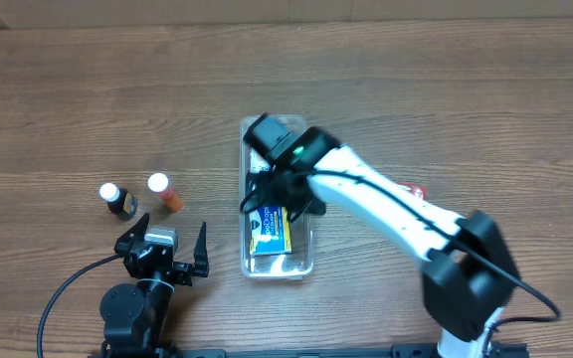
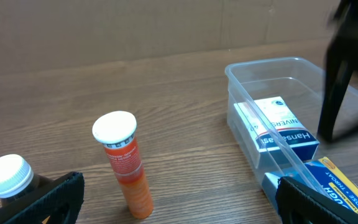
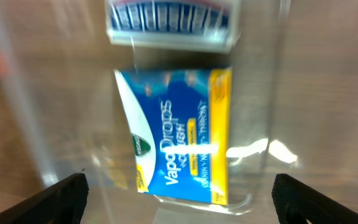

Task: Pack container
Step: 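Place the VapoDrops box into the container's lower half and release, then grasp the red Panadol box with the right gripper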

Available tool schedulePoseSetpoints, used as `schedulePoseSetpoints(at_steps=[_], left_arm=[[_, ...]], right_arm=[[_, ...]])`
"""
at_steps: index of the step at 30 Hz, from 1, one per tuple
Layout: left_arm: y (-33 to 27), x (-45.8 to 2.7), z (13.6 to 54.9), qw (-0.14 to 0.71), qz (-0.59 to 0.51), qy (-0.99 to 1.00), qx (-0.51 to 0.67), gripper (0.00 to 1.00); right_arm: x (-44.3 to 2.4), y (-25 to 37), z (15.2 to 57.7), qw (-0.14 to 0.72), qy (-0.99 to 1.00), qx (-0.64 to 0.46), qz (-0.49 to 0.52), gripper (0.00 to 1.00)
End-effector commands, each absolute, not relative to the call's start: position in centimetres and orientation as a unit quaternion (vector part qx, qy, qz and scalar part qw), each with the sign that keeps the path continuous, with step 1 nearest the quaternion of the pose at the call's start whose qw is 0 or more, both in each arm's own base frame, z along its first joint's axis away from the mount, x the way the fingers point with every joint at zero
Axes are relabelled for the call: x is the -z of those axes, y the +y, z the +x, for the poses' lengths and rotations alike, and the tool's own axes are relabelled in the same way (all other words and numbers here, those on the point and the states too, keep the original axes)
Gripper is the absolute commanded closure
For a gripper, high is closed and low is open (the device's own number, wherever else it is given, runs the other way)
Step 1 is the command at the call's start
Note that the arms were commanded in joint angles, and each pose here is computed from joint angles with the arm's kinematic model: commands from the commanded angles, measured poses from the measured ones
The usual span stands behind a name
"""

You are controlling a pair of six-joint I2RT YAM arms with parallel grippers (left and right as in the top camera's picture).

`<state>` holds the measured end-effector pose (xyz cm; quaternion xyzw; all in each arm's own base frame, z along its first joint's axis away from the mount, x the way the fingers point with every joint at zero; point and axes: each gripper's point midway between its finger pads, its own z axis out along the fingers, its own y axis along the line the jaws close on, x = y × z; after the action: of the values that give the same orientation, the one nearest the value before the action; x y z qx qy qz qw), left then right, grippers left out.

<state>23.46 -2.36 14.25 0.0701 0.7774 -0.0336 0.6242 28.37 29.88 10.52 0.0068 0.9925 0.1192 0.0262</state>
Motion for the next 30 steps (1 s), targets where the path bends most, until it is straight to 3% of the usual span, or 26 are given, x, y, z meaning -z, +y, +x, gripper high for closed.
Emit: schedulePoseSetpoints(at_steps=[1,3,6,11,18,27,30], left_arm=[[-2.6,-14.2,23.4,0.623,0.067,0.778,0.042,0.00],[-2.6,-14.2,23.4,0.623,0.067,0.778,0.042,0.00],[-2.6,-14.2,23.4,0.623,0.067,0.778,0.042,0.00],[-2.6,-14.2,23.4,0.623,0.067,0.778,0.042,0.00],[-2.6,-14.2,23.4,0.623,0.067,0.778,0.042,0.00],[-2.6,-14.2,23.4,0.623,0.067,0.778,0.042,0.00],[-2.6,-14.2,23.4,0.623,0.067,0.778,0.042,0.00]], right_arm=[[-19.9,26.6,32.6,0.140,0.975,-0.167,0.031,0.00],[-22.0,21.7,34.0,0.157,0.970,-0.162,0.088,0.00],[-21.4,15.2,34.9,0.141,0.973,-0.116,0.141,0.00],[-14.0,7.1,33.1,0.037,0.982,-0.013,0.186,0.00],[-4.6,4.8,29.7,-0.040,0.985,0.017,0.166,0.00],[-1.1,4.8,29.5,-0.018,0.981,0.001,0.192,0.00],[-1.3,4.9,30.2,-0.005,0.978,-0.004,0.207,0.15]])
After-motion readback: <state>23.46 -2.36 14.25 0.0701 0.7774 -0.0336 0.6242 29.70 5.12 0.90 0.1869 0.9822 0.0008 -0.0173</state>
